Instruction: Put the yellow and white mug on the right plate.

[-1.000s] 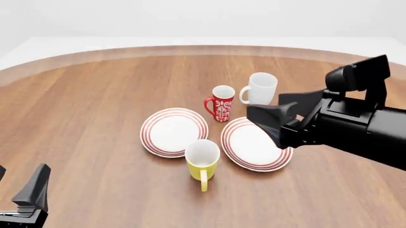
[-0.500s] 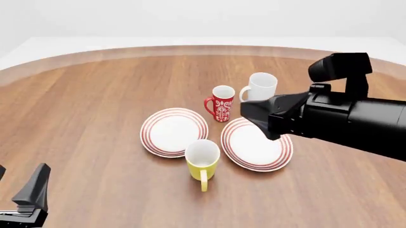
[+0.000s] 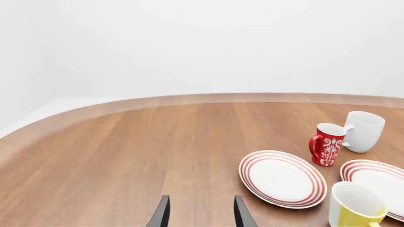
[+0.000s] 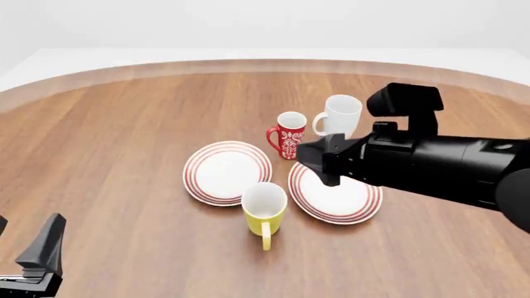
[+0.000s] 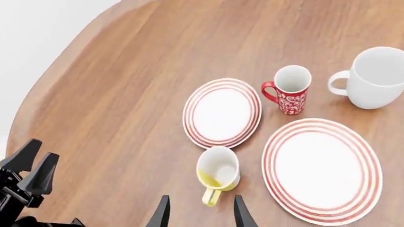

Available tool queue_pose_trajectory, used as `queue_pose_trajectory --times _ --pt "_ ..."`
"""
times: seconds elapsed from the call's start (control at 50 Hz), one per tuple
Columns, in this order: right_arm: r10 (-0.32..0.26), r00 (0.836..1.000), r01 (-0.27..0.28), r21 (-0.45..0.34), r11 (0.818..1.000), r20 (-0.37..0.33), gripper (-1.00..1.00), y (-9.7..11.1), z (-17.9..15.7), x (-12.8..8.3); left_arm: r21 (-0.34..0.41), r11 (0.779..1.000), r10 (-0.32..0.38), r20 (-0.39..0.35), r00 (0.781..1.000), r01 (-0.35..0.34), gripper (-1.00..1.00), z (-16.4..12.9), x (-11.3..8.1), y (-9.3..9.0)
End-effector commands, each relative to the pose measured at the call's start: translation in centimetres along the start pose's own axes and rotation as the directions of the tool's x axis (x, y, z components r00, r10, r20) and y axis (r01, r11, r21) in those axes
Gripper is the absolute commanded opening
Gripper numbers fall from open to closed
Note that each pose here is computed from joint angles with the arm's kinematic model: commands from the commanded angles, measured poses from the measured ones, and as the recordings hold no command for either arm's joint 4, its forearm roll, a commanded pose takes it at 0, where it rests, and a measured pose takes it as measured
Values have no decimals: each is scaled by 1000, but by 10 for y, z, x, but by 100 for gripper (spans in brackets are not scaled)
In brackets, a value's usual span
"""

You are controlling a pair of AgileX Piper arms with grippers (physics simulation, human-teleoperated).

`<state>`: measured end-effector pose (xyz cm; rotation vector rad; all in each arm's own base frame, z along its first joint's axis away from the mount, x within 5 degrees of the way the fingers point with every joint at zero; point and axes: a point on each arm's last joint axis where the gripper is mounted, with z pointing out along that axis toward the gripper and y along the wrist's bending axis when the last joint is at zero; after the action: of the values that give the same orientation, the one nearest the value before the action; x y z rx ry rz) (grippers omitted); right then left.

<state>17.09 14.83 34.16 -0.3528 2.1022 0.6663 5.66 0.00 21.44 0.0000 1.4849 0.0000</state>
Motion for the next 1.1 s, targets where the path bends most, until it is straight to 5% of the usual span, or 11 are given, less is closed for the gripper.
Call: queue_pose_trajectory --times 0.02,0.36,1.1 --pt "65 998 -65 18 998 11 100 -7 1 2 0 1000 0 0 1000 0 100 0 0 0" --pt "143 989 -144 31 989 23 100 -16 15 14 0 1000 0 0 1000 0 100 0 0 0" --pt "131 987 -127 55 990 -89 100 -17 72 40 0 1000 0 0 1000 0 100 0 0 0"
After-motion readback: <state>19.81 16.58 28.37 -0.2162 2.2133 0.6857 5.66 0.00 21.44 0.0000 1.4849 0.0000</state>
